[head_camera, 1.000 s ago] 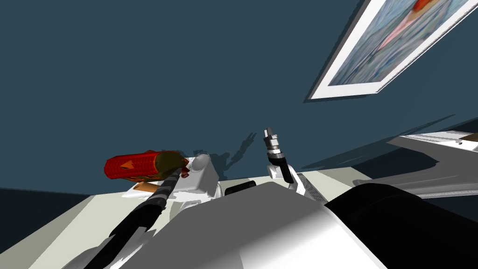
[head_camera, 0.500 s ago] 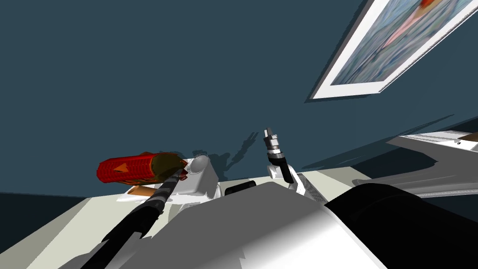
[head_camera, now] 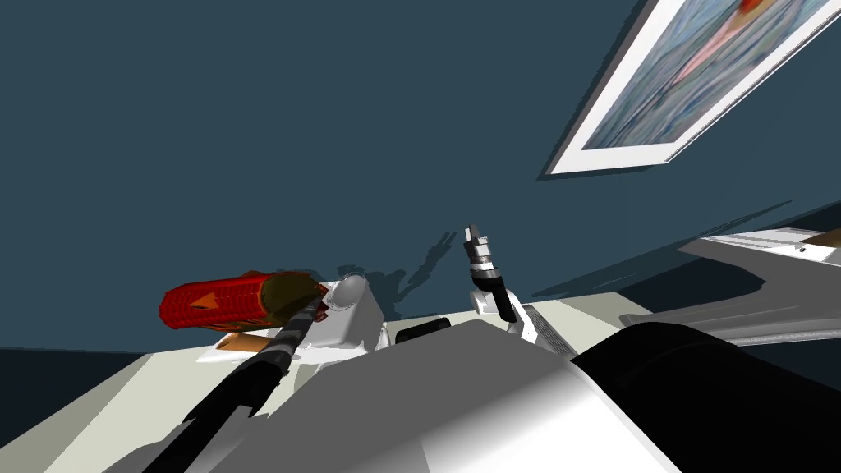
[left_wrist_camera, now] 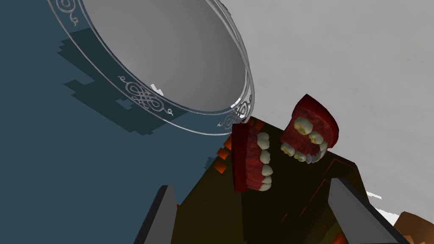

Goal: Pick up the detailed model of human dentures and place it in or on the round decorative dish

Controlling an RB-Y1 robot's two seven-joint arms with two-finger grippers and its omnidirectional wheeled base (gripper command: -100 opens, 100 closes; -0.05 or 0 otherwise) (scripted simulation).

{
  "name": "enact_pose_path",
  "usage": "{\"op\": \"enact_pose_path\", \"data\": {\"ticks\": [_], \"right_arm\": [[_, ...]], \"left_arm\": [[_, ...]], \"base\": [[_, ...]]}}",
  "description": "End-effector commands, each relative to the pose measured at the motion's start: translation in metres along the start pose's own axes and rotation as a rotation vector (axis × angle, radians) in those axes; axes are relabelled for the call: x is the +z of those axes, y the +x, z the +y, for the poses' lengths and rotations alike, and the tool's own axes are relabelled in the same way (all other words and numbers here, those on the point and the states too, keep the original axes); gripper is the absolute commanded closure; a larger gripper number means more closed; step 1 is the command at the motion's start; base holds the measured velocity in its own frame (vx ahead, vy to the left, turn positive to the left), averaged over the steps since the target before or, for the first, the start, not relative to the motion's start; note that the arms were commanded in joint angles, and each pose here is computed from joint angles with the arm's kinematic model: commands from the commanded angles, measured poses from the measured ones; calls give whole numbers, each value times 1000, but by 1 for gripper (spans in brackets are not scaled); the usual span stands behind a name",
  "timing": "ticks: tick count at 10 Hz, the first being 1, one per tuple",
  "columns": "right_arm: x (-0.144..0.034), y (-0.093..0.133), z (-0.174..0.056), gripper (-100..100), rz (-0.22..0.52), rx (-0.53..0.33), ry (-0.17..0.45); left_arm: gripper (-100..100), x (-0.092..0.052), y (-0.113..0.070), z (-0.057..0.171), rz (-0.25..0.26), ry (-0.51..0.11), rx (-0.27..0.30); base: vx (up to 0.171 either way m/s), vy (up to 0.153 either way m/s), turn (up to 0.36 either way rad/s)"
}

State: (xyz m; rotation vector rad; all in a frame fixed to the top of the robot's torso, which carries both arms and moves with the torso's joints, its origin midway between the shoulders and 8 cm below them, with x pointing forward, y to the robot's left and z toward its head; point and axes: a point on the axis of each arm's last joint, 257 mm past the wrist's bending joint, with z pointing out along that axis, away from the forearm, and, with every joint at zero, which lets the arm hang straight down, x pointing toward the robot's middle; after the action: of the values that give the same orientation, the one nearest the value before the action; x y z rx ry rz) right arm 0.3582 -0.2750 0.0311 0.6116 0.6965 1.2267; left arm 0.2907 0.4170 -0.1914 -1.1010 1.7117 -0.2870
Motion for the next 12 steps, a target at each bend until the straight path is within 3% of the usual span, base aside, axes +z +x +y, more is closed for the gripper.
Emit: {"op": "enact_pose_path", "data": {"ticks": [1,2,6,7,8,9,10,11,12], "right_arm": [[0,0,0,0,0,0,0],[0,0,0,0,0,0,0],[0,0,0,0,0,0,0],[0,0,0,0,0,0,0],[0,0,0,0,0,0,0],[0,0,0,0,0,0,0],[0,0,0,0,0,0,0],[0,0,0,0,0,0,0],[0,0,0,0,0,0,0]], "left_arm": [[-100,0,0,0,0,0,0],[100,0,0,0,0,0,0],[100,0,0,0,0,1,1],[0,0,0,0,0,1,1],[100,-6,1,-5,5,5,3],[100,-3,0,-3,2,5,3],[0,-4,0,-4,3,5,3],[100,8,-9,-2,-16,9,-13],[100,15,-13,-3,-26,15,-25]], "base": [[24,9,-7],[0,0,0],[0,0,0],[0,0,0],[-43,-6,60],[-28,-5,19],[0,0,0],[-81,-43,111],[-111,-78,158]]}}
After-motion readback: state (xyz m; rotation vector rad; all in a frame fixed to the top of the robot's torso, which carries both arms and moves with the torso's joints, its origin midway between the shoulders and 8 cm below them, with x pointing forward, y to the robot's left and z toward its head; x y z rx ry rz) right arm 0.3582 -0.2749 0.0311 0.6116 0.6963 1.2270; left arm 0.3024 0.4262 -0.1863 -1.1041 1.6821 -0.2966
